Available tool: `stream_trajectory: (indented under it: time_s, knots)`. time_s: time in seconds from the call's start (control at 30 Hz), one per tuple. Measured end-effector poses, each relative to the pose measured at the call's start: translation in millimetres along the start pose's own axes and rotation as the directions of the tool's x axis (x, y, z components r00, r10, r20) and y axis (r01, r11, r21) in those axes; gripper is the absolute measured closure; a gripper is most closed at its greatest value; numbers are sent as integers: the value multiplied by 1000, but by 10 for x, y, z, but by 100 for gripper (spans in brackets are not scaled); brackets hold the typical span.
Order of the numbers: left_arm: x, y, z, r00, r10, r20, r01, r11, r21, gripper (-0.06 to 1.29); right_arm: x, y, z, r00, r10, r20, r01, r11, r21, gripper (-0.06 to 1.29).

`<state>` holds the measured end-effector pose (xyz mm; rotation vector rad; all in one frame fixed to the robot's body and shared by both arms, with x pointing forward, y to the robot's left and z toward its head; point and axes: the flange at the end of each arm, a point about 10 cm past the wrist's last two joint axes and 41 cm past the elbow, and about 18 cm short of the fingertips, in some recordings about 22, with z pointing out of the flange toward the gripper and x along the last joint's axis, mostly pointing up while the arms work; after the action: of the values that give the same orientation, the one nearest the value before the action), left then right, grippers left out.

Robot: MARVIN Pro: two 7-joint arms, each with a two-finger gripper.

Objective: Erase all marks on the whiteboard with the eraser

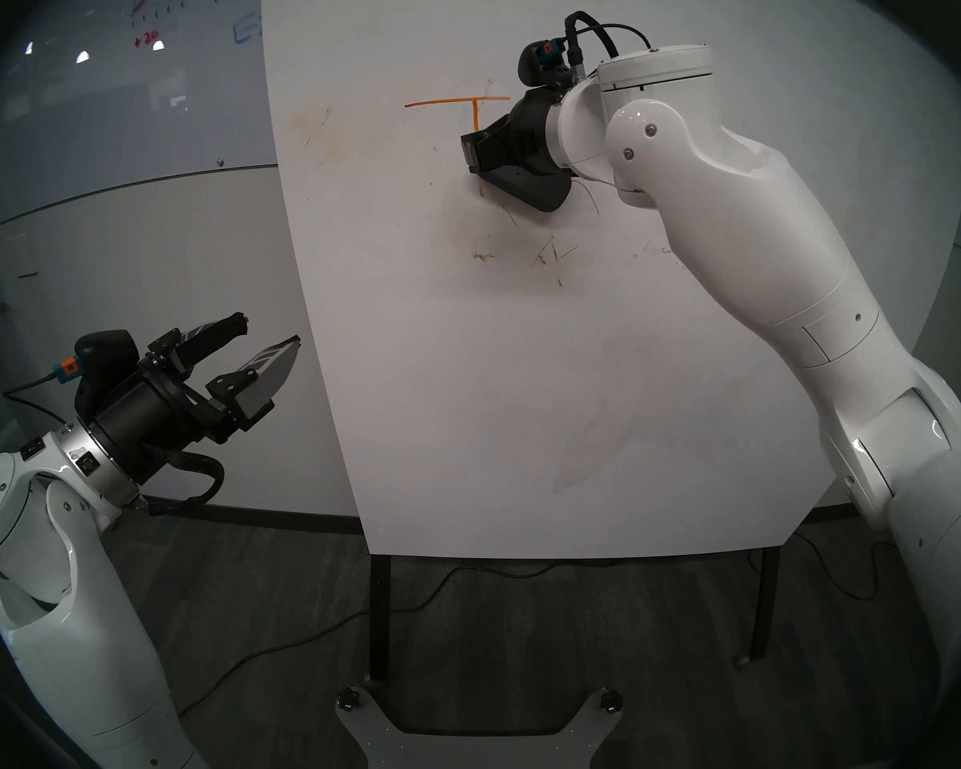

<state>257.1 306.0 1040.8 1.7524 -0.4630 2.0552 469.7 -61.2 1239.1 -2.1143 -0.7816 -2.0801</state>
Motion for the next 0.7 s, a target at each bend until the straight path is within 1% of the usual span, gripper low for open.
stream_trajectory:
  time_s: [0.3,0.47,0.6,0.7]
  knots:
    - [0,0,0,1000,0,0,0,1000,0,-2,42,-6,0,1000,-4,-14,4,1000,-3,6]
    - [0,0,0,1000,0,0,0,1000,0,-2,65,17,-47,1000,-2,-19,2,1000,-11,6]
    - [0,0,0,1000,0,0,0,1000,0,-2,68,81,-116,1000,13,0,-13,1000,-6,5]
    - [0,0,0,1000,0,0,0,1000,0,-2,64,135,-179,999,37,15,-37,999,8,5]
